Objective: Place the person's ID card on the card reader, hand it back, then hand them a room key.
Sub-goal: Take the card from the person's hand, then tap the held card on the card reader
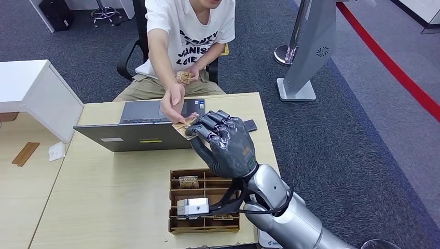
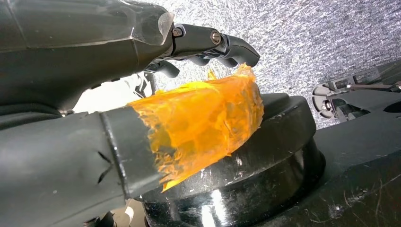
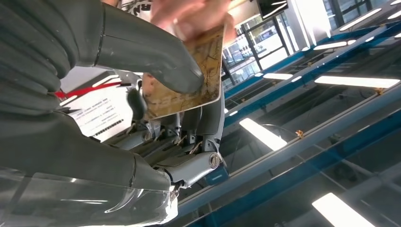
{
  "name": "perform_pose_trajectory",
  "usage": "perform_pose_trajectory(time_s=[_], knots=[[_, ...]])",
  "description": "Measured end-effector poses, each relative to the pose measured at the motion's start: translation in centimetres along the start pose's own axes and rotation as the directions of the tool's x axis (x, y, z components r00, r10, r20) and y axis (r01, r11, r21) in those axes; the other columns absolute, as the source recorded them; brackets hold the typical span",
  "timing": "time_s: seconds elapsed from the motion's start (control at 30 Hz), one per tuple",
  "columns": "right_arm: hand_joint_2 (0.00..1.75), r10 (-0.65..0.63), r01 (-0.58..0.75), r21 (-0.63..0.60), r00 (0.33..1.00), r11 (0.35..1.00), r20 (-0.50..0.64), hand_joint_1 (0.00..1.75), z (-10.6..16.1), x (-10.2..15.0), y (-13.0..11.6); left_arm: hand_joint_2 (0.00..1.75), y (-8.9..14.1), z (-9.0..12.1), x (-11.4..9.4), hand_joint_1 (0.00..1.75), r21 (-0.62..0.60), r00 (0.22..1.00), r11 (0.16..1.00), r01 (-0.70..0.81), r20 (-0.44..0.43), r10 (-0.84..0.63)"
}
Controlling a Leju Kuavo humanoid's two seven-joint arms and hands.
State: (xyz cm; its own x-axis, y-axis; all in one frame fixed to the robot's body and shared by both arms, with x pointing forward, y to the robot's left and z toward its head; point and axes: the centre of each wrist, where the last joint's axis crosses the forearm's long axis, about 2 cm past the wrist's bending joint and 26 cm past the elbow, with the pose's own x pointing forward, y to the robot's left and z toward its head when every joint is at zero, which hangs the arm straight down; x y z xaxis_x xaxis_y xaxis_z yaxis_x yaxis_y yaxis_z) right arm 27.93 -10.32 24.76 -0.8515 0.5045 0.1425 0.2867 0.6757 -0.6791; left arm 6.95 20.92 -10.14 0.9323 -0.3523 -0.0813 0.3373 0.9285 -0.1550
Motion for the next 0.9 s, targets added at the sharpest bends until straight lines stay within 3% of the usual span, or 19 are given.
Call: perform_pose_trajectory(time_s=[0.67, 0.9], knots=[[1.75, -0.018, 0.019, 0.028, 0.999, 0.999, -0.037, 1.75, 0.7, -0.3, 0.7, 0.00, 0.0, 0.0, 0.0, 0.00, 0.000, 1.000, 1.000, -0.006, 0.001, 0.006], [1.75, -0.206, 0.202, -0.041, 0.970, 0.978, -0.131, 1.75, 1.5, 0.0, 0.5, 0.00, 0.0, -0.1, -0.2, 0.00, 0.000, 1.000, 1.000, -0.026, 0.010, 0.026]])
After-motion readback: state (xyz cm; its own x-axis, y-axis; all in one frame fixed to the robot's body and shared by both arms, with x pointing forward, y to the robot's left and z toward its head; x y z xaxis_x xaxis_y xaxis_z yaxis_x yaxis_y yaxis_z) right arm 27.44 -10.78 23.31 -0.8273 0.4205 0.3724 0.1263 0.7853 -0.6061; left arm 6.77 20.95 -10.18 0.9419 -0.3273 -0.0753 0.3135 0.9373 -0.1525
